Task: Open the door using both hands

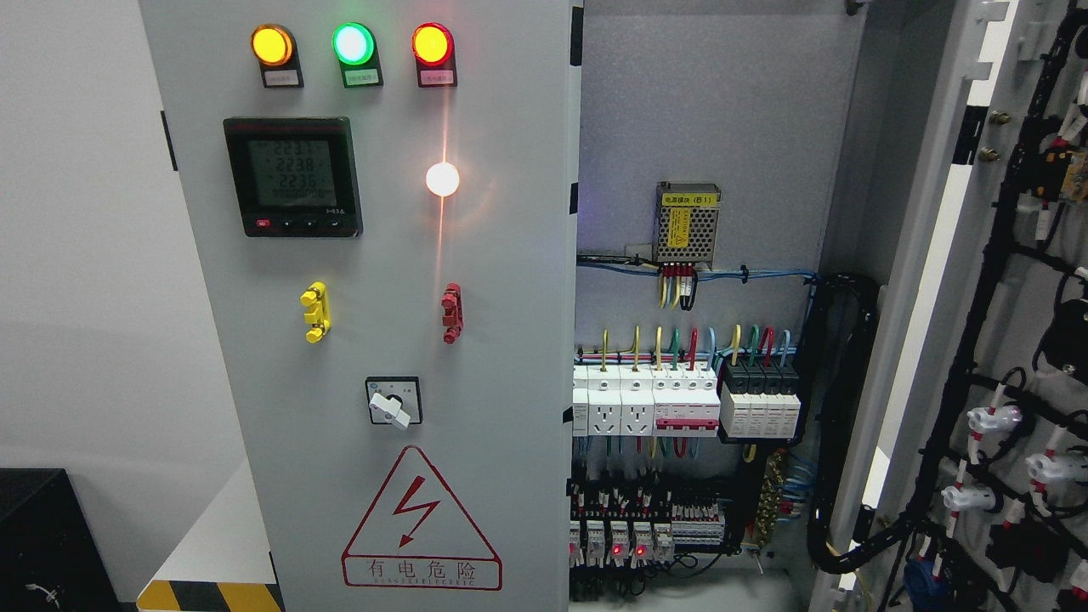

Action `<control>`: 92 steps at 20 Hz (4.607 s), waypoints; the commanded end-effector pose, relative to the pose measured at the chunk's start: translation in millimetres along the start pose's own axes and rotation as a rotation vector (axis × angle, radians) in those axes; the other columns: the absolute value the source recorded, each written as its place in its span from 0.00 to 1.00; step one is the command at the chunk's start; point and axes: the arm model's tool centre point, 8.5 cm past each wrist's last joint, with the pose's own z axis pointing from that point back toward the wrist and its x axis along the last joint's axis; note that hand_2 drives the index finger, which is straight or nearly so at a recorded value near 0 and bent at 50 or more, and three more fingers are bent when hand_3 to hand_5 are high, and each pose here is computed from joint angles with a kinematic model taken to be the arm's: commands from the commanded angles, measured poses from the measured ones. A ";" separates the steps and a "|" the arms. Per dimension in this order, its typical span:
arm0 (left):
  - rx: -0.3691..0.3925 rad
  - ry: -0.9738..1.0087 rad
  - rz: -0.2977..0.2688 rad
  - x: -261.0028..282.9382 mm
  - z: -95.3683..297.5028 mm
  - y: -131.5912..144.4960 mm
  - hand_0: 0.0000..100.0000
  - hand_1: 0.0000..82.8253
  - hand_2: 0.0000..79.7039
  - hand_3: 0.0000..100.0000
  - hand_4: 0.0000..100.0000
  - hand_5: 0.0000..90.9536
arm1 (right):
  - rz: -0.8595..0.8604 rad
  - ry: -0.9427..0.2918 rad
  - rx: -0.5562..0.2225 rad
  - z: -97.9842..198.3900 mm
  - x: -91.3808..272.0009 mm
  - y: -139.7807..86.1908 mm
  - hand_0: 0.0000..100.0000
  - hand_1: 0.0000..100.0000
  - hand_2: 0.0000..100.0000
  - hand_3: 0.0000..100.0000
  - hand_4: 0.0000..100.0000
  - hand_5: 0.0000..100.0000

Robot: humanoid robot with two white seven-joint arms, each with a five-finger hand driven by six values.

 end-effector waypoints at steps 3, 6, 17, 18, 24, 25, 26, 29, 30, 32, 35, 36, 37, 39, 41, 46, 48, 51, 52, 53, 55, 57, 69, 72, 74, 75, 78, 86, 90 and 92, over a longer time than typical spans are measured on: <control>0.130 0.164 0.115 -83.1 16.7 12.1 0.00 0.00 0.00 0.00 0.00 0.00 | -0.010 -0.002 0.000 0.1 0.9 -0.3 0.00 0.00 0.00 0.00 0.00 0.00; 0.140 0.185 0.119 -89.5 16.5 8.5 0.00 0.00 0.00 0.00 0.00 0.00 | -0.010 -0.002 0.000 0.1 0.9 -0.3 0.00 0.00 0.00 0.00 0.00 0.00; 0.149 0.292 0.125 -122.0 15.6 -24.2 0.00 0.00 0.00 0.00 0.00 0.00 | -0.014 -0.005 -0.008 0.2 -0.5 -5.3 0.00 0.00 0.00 0.00 0.00 0.00; 0.148 0.291 0.125 -122.3 15.6 -24.8 0.00 0.00 0.00 0.00 0.00 0.00 | -0.014 -0.006 -0.011 0.3 -0.1 -7.3 0.00 0.00 0.00 0.00 0.00 0.00; 0.164 0.313 0.129 -128.5 19.8 -21.9 0.00 0.00 0.00 0.00 0.00 0.00 | -0.013 -0.097 -0.023 3.0 21.9 -12.5 0.00 0.00 0.00 0.00 0.00 0.00; 0.164 0.314 0.129 -128.7 19.8 -22.0 0.00 0.00 0.00 0.00 0.00 0.00 | -0.012 -0.128 -0.028 4.5 25.6 -13.2 0.00 0.00 0.00 0.00 0.00 0.00; 0.164 0.314 0.129 -128.7 19.8 -22.0 0.00 0.00 0.00 0.00 0.00 0.00 | -0.016 -0.165 -0.033 6.9 29.9 -15.1 0.00 0.00 0.00 0.00 0.00 0.00; 0.162 0.317 0.134 -129.9 19.4 -24.7 0.00 0.00 0.00 0.00 0.00 0.00 | -0.018 -0.283 -0.045 19.3 42.8 -18.5 0.00 0.00 0.00 0.00 0.00 0.00; 0.169 0.325 0.133 -132.7 21.5 -22.9 0.00 0.00 0.00 0.00 0.00 0.00 | -0.018 -0.329 -0.049 25.5 49.8 -19.2 0.00 0.00 0.00 0.00 0.00 0.00; 0.178 0.336 0.136 -136.9 24.1 -22.6 0.00 0.00 0.00 0.00 0.00 0.00 | -0.002 -0.419 -0.056 40.1 65.9 -19.6 0.00 0.00 0.00 0.00 0.00 0.00; 0.178 0.338 0.135 -137.4 24.1 -23.2 0.00 0.00 0.00 0.00 0.00 0.00 | 0.006 -0.544 -0.064 62.0 94.3 -20.4 0.00 0.00 0.00 0.00 0.00 0.00; 0.178 0.338 0.135 -137.4 24.1 -23.2 0.00 0.00 0.00 0.00 0.00 0.00 | 0.012 -0.598 -0.066 71.9 103.1 -19.6 0.00 0.00 0.00 0.00 0.00 0.00; 0.178 0.337 0.137 -137.4 24.0 -23.2 0.00 0.00 0.00 0.00 0.00 0.00 | 0.029 -0.659 -0.066 83.2 112.1 -16.9 0.00 0.00 0.00 0.00 0.00 0.00; 0.174 0.336 0.135 -137.4 23.5 -24.2 0.00 0.00 0.00 0.00 0.00 0.00 | 0.086 -0.787 -0.068 110.0 124.5 -16.3 0.00 0.00 0.00 0.00 0.00 0.00; 0.170 0.335 0.136 -138.0 23.1 -25.5 0.00 0.00 0.00 0.00 0.00 0.00 | 0.145 -0.903 -0.065 133.2 126.1 -15.7 0.00 0.00 0.00 0.00 0.00 0.00; 0.156 0.339 0.130 -139.8 20.7 -33.8 0.00 0.00 0.00 0.00 0.00 0.00 | 0.179 -1.054 -0.030 173.4 125.5 -6.3 0.00 0.00 0.00 0.00 0.00 0.00; 0.148 0.348 0.113 -140.4 20.2 -35.9 0.00 0.00 0.00 0.00 0.00 0.00 | 0.116 -1.105 0.014 188.8 131.6 -3.9 0.00 0.00 0.00 0.00 0.00 0.00; 0.132 0.352 0.094 -140.3 18.0 -41.8 0.00 0.00 0.00 0.00 0.00 0.00 | 0.069 -1.180 0.079 214.2 139.7 -1.9 0.00 0.00 0.00 0.00 0.00 0.00; 0.131 0.351 0.094 -140.0 17.8 -42.1 0.00 0.00 0.00 0.00 0.00 0.00 | 0.080 -1.198 0.090 222.9 138.8 -2.7 0.00 0.00 0.00 0.00 0.00 0.00; 0.132 0.350 0.094 -139.7 17.5 -42.3 0.00 0.00 0.00 0.00 0.00 0.00 | 0.092 -1.219 0.108 231.7 138.9 0.1 0.00 0.00 0.00 0.00 0.00 0.00; 0.132 0.350 0.094 -139.7 17.5 -42.3 0.00 0.00 0.00 0.00 0.00 0.00 | 0.103 -1.283 0.127 253.2 146.9 4.5 0.00 0.00 0.00 0.00 0.00 0.00; 0.127 0.349 0.094 -139.6 16.6 -44.4 0.00 0.00 0.00 0.00 0.00 0.00 | 0.119 -1.362 0.138 277.7 154.3 7.2 0.00 0.00 0.00 0.00 0.00 0.00; 0.093 0.347 0.092 -138.1 9.6 -63.5 0.00 0.00 0.00 0.00 0.00 0.00 | 0.212 -1.730 0.199 371.4 164.9 17.5 0.00 0.00 0.00 0.00 0.00 0.00; 0.093 0.345 0.091 -137.2 9.2 -63.5 0.00 0.00 0.00 0.00 0.00 0.00 | 0.221 -1.777 0.203 380.1 173.2 18.5 0.00 0.00 0.00 0.00 0.00 0.00; 0.093 0.343 0.093 -136.3 8.9 -63.5 0.00 0.00 0.00 0.00 0.00 0.00 | 0.216 -1.823 0.211 390.1 181.2 22.0 0.00 0.00 0.00 0.00 0.00 0.00; 0.092 0.344 0.090 -136.3 8.9 -63.5 0.00 0.00 0.00 0.00 0.00 0.00 | 0.215 -1.834 0.231 392.4 183.9 28.0 0.00 0.00 0.00 0.00 0.00 0.00; 0.092 0.344 0.090 -136.3 8.9 -63.5 0.00 0.00 0.00 0.00 0.00 0.00 | 0.207 -1.861 0.269 398.0 190.0 40.8 0.00 0.00 0.00 0.00 0.00 0.00; 0.094 0.342 0.092 -135.4 8.5 -63.4 0.00 0.00 0.00 0.00 0.00 0.00 | 0.285 -2.048 0.294 450.2 237.4 52.0 0.00 0.00 0.00 0.00 0.00 0.00; 0.092 0.343 0.089 -135.5 8.3 -64.3 0.00 0.00 0.00 0.00 0.00 0.00 | 0.322 -2.079 0.287 475.3 261.3 56.9 0.00 0.00 0.00 0.00 0.00 0.00; 0.085 0.350 0.070 -136.1 8.4 -64.8 0.00 0.00 0.00 0.00 0.00 0.00 | 0.324 -2.054 0.284 479.5 272.3 59.9 0.00 0.00 0.00 0.00 0.00 0.00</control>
